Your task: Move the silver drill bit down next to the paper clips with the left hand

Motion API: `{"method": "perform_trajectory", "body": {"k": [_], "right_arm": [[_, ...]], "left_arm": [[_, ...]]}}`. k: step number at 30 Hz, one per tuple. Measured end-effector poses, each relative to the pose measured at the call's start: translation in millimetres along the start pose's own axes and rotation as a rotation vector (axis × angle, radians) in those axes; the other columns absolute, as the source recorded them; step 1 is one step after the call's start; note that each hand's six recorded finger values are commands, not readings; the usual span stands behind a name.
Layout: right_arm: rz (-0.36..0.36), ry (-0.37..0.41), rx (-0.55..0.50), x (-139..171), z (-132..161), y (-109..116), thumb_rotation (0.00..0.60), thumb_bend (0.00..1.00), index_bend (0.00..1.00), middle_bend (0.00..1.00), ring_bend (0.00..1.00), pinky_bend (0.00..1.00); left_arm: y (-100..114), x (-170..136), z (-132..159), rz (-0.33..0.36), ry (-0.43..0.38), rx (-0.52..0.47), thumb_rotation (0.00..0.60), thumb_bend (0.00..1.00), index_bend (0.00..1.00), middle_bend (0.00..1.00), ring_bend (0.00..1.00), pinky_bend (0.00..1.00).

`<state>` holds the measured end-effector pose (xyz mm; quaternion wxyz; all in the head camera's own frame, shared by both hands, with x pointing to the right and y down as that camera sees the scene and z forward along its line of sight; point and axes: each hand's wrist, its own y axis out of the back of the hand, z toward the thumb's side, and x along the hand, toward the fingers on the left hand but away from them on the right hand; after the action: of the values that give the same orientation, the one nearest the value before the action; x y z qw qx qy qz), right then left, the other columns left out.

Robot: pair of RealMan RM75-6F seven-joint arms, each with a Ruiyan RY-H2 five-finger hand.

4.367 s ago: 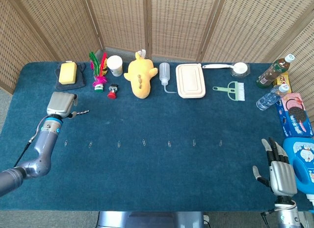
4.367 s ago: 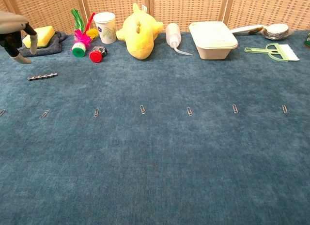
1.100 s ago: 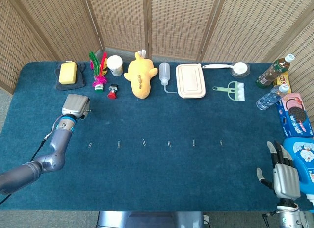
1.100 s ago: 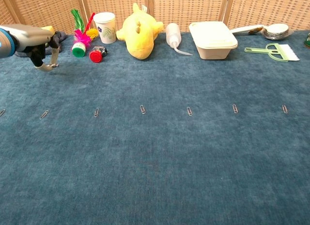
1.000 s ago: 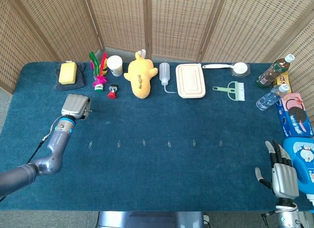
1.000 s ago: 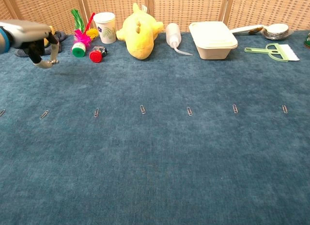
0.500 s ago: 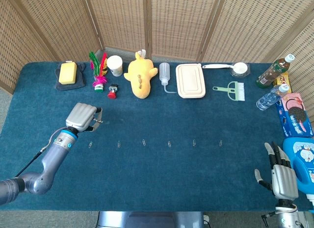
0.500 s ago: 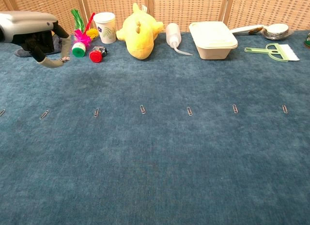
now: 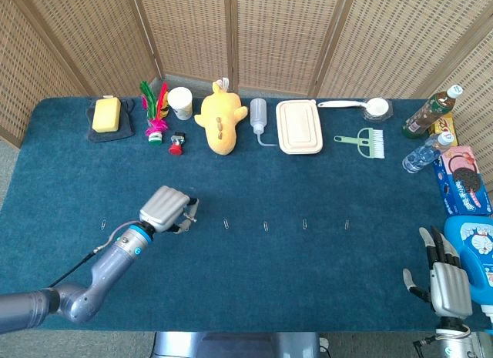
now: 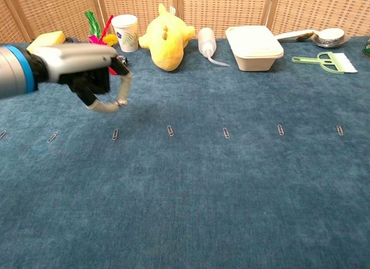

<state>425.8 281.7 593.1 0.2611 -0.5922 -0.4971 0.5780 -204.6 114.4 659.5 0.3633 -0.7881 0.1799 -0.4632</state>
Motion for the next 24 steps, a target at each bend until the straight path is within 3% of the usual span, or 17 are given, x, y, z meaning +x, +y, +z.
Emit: {"method": "perform_trajectory", "body": {"k": [8, 24], "right_arm": [[0.003, -0.011, -0.004, 2.1, -4.8, -1.1, 0.600, 0.39, 0.01, 0.02, 0.00, 0.12], [0.007, -0.012, -0.011, 0.1, -7.1, -2.8, 0.600, 0.39, 0.01, 0.02, 0.00, 0.12]], "left_arm": [[-11.2, 1.3, 17.1, -0.030, -0.038, 0.001, 0.600, 0.69, 0.63, 1.00, 1.00, 0.87], [-23.9, 7.5, 7.3, -0.059, 0.011, -0.045, 0.600, 0.69, 0.63, 1.00, 1.00, 0.87]]}}
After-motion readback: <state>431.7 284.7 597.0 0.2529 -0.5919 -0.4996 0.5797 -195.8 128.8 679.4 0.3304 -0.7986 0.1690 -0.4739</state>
